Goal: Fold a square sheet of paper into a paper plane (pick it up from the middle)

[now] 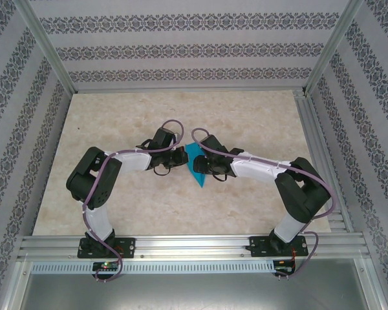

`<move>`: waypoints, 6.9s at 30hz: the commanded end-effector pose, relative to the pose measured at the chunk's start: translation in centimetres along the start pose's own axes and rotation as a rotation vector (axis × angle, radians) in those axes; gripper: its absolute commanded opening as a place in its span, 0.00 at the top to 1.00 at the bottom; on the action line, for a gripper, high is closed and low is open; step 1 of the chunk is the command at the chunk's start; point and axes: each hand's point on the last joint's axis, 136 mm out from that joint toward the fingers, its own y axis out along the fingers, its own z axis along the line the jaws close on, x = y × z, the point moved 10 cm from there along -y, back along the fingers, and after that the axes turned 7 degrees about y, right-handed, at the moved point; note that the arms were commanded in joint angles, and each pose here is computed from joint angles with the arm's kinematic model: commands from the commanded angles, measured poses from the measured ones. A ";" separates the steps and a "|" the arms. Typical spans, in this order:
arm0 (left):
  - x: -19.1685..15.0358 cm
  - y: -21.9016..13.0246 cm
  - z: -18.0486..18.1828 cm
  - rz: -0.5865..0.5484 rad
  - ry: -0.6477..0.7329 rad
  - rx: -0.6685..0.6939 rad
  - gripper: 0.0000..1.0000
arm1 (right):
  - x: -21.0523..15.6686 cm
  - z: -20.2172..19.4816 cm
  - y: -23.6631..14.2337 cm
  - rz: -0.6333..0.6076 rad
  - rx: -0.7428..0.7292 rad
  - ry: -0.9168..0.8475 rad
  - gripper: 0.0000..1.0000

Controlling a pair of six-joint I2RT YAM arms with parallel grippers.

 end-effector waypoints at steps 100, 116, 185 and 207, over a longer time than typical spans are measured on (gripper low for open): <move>-2.6 -12.6 7.1 -0.186 -0.089 0.421 0.00 | 10.8 1.3 11.4 -0.092 -0.359 -0.064 0.68; -1.7 -13.5 6.3 -0.203 -0.072 0.432 0.00 | 14.0 2.8 6.6 -0.162 -0.284 -0.047 0.64; 1.4 -14.4 14.4 -0.777 0.526 0.653 0.00 | 7.4 -22.0 -7.5 -1.036 -0.339 -0.126 0.02; 1.6 -14.2 14.1 -0.763 0.547 0.633 0.00 | 7.5 -22.2 -7.6 -1.032 -0.338 -0.114 0.02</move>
